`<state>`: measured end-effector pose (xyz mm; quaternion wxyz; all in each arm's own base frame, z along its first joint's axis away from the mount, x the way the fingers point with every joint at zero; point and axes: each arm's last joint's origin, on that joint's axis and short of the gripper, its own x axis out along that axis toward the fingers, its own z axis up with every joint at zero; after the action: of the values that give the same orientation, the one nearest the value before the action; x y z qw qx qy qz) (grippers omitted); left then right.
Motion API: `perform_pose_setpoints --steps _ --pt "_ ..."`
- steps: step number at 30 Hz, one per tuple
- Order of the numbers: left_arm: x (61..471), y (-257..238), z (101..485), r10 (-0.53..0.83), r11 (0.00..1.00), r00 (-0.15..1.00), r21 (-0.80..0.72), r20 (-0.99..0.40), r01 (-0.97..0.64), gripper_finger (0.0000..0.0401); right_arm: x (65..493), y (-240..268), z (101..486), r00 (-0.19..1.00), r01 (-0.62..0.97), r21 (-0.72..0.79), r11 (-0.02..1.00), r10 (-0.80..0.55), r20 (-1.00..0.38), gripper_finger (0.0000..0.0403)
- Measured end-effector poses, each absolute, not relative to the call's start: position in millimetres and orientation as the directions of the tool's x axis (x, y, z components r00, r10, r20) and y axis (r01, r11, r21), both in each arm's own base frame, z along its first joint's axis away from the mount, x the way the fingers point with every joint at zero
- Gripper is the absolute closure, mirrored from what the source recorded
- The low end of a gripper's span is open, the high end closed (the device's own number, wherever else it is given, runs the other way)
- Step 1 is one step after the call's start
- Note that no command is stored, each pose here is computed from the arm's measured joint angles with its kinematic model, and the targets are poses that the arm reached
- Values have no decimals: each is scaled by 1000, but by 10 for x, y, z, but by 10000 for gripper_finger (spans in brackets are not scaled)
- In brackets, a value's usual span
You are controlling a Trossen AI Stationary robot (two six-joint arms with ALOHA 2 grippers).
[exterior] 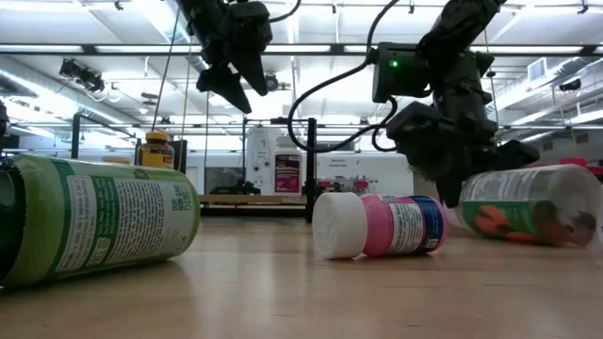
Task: Pick and place medicine bottles onto shelf by color
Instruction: Put the green medicine bottle on the shelf
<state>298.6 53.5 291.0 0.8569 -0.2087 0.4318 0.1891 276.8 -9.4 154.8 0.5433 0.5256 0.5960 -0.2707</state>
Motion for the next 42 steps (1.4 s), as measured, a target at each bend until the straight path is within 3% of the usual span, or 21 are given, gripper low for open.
perform_pose_setpoints --steps 10,14,20,24,29,34,42 --pt "2990 449 2903 128 780 548 -258 -827 -571 115 2816 -106 1563 195 813 324 484 298 -934 162" --pt "2923 394 2873 109 733 486 -260 -867 -628 115 2934 -109 1652 344 717 426 552 251 -905 162" --pt "2634 348 3059 105 638 455 -291 -884 -713 115 3192 -141 1869 645 525 497 691 59 -762 162" --pt "2398 319 3234 110 559 474 -340 -874 -757 115 3340 -106 2028 796 354 439 826 -20 -605 162" --pt "2195 267 3351 131 475 478 -368 -869 -799 115 3428 -63 2169 881 225 173 959 -125 -456 157" --pt "2143 191 3384 135 446 483 -383 -865 -809 115 3478 -190 2307 918 263 19 965 -244 -311 158" --pt "2152 112 3379 119 415 483 -399 -867 -818 115 3498 -485 2516 955 286 51 957 -280 -98 158"
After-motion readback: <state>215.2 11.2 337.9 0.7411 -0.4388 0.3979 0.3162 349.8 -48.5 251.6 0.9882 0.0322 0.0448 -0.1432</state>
